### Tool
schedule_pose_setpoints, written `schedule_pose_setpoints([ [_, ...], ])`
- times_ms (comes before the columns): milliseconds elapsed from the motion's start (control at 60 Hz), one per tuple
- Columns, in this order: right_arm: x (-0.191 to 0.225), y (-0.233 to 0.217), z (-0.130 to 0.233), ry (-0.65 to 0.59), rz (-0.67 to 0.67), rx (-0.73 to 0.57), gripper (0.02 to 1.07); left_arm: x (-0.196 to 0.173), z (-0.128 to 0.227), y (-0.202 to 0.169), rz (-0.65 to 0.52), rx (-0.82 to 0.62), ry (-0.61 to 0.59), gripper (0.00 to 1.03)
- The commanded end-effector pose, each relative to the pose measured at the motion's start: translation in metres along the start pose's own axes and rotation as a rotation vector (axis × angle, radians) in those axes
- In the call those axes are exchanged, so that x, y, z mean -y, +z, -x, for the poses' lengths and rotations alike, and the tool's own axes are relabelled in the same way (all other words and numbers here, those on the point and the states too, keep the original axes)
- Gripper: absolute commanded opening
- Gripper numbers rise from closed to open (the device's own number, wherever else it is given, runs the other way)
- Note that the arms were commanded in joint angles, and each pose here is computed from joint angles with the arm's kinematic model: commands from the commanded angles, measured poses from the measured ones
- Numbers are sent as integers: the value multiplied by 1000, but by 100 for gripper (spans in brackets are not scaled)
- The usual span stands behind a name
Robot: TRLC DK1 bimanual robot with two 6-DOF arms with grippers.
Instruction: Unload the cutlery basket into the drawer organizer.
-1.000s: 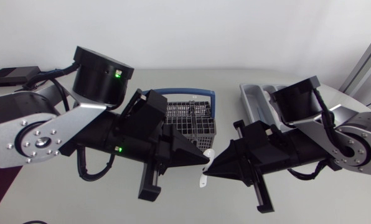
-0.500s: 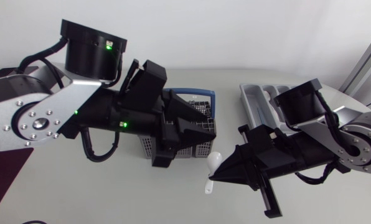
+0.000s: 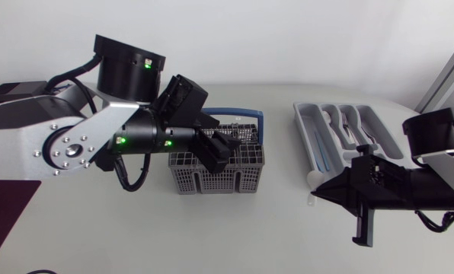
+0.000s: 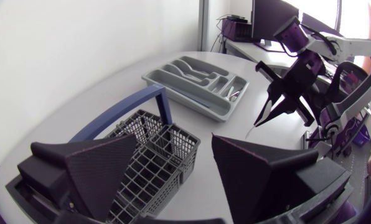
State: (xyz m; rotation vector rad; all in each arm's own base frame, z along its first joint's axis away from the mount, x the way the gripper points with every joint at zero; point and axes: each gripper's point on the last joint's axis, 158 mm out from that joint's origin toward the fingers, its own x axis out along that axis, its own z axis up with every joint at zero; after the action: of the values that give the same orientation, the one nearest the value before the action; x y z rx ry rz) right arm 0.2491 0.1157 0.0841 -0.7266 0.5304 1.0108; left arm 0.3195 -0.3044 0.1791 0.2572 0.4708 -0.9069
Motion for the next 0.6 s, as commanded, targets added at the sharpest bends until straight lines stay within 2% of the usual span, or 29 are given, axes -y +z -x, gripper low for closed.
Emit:
schedule_pose_setpoints([
  [0, 0, -21, 5, -37, 36, -51, 8, -11, -4, -13, 70, -38, 30, 99],
  [117, 15, -51, 17, -126, 60, -137, 8, -27, -2, -27, 119, -80, 76, 99],
  [583, 90, -148, 57, -426, 136, -418, 8, -54, 13, -66, 147, -193, 204, 99],
])
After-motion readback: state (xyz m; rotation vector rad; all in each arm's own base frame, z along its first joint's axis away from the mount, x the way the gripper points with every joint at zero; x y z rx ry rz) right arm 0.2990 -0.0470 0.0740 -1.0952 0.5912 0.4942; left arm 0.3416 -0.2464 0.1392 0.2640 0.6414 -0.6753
